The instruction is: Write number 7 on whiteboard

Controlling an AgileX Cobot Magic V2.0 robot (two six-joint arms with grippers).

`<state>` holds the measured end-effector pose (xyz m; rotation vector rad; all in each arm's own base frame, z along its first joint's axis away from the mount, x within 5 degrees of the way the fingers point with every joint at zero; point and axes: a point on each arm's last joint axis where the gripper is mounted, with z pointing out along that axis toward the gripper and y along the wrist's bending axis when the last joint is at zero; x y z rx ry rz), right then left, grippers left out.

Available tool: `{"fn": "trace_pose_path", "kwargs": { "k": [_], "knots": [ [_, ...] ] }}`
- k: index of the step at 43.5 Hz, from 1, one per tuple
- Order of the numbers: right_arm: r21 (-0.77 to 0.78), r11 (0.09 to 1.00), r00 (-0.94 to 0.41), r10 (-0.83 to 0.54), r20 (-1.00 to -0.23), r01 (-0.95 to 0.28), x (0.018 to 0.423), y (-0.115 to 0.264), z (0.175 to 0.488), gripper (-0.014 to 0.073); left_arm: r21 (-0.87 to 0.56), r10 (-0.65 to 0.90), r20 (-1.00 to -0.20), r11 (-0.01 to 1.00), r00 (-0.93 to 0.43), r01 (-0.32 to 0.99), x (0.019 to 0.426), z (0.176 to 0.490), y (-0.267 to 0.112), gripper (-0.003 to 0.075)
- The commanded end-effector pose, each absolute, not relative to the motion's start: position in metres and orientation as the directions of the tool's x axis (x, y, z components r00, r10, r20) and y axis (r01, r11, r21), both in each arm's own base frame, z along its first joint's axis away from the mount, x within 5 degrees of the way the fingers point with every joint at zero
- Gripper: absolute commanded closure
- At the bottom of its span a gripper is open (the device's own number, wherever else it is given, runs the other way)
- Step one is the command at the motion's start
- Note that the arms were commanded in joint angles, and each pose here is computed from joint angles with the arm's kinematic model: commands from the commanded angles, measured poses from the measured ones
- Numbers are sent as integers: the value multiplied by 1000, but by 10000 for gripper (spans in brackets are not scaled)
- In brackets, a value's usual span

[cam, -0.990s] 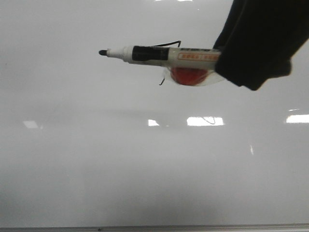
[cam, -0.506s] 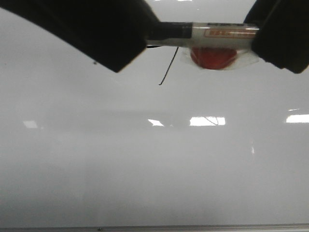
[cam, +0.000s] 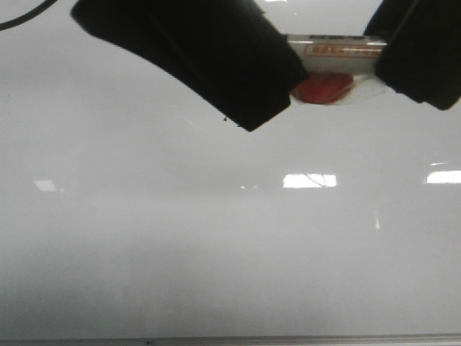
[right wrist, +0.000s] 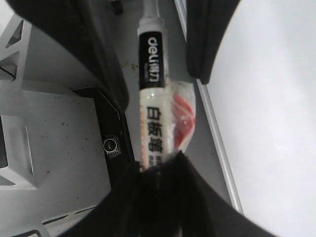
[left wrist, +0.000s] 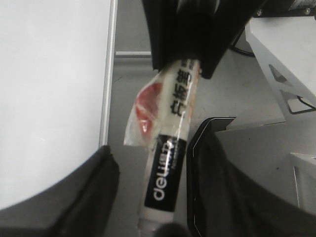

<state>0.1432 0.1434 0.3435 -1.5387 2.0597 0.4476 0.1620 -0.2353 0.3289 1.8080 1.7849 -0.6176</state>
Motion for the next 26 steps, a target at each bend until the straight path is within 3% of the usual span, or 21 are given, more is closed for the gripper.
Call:
{"fn": "trace_pose_path", "kwargs": {
  "k": [1,6,15,18,26],
  "knots": [
    [-84,298,-177,-745,-644,-951,141,143,358,661,72,689,-723,24,36,997,158,352,-237,531],
    [-84,299,-177,-745,-644,-951,141,143,358,661,74,691,-722,24,37,997,158,351,-237,636],
    [-85,299,-177,-744,-644,-951,141,143,358,648,75,692,-720,23,38,997,158,351,-237,734],
    [-84,298,-177,-745,-643,-951,141,143,358,580,75,692,-720,23,38,997,158,351,-237,741],
    [-86,309,-185,-745,-641,-947,142,142,358,193,63,701,-713,57,5,996,161,351,-234,741]
  ]
}}
